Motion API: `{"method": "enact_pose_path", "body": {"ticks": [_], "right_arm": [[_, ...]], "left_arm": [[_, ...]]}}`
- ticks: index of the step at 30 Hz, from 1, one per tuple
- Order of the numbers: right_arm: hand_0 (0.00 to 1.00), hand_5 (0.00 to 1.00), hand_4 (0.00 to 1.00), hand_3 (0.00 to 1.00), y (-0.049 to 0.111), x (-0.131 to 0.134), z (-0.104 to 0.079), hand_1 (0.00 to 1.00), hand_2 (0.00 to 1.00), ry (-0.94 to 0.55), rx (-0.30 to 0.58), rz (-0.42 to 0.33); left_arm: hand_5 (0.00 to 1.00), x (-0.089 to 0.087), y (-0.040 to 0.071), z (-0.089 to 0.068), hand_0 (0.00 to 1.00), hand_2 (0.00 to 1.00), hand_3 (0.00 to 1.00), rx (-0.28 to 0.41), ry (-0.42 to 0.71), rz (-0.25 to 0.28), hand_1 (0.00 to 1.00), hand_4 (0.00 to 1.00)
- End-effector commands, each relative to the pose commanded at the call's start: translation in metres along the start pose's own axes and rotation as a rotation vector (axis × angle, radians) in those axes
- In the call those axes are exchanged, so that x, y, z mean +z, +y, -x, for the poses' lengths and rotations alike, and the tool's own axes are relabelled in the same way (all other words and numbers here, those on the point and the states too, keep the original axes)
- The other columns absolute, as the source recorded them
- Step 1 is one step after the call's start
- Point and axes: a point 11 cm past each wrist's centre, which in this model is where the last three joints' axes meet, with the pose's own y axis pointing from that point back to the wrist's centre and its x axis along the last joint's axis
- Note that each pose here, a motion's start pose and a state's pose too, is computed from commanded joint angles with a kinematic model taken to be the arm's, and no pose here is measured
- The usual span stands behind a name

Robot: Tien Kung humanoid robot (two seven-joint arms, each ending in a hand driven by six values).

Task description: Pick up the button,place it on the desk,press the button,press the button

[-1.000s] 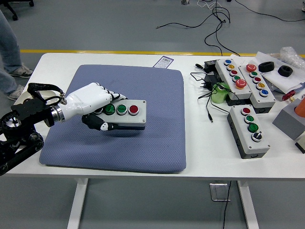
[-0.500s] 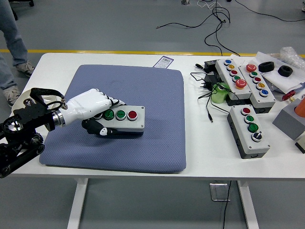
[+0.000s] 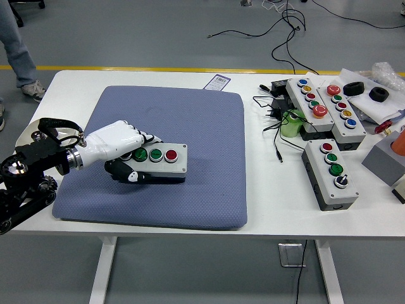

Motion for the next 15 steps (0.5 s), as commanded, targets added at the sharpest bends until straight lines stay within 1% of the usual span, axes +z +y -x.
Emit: {"method": "enact_pose_path", "body": {"ticks": [1,4,6,7,12,13,15], "right_arm": [[0.538,0.152,0.306,0.627,0.0,0.0,0.0,0.661,0.71,0.0,0.0,0.0],[0.538,0.152,0.306,0.627,0.0,0.0004,0.0,0.661,0.71,0.003,0.0,0.001],[0.538,0.152,0.306,0.627,-0.0001,0.0006,-0.0001,0.661,0.71,0.006,0.0,0.001],[0.539,0.152,0.305,0.626,-0.0001,0.0007,-0.0001,0.66,0.71,0.006,0.0,0.001],[0.539,0.152,0.305,0.626,-0.0001,0.0007,-0.0003,0.66,0.71,0.005,0.001,0.001],[0.539,0.152,0.305,0.626,-0.0001,0.0007,-0.0003,0.66,0.71,0.005,0.001,0.001],[0.539,0.152,0.305,0.626,-0.0001,0.0009,-0.0003,0.66,0.71,0.004,0.001,0.001]], "left_arm": [[0.105,-0.0011,0.0002,-0.0003,0.002,0.065,0.184,0.002,-0.007,-0.006,0.013,0.855],[0.105,-0.0033,-0.0009,-0.0017,0.002,0.065,0.184,-0.007,-0.033,-0.016,0.013,0.855],[0.105,-0.0036,-0.0021,-0.0015,0.002,0.065,0.184,-0.029,-0.043,-0.018,0.013,0.855],[0.313,-0.0036,-0.0025,-0.0018,0.125,0.376,0.434,-0.033,-0.046,-0.018,0.303,0.973],[0.313,-0.0047,-0.0022,0.0,0.125,0.376,0.434,-0.07,-0.064,-0.022,0.303,0.973],[0.381,-0.0053,-0.002,0.0009,0.481,0.674,0.661,-0.082,-0.066,-0.025,0.626,0.979],[0.381,-0.0063,-0.0018,0.0033,0.481,0.674,0.661,-0.112,-0.066,-0.034,0.626,0.979]]}}
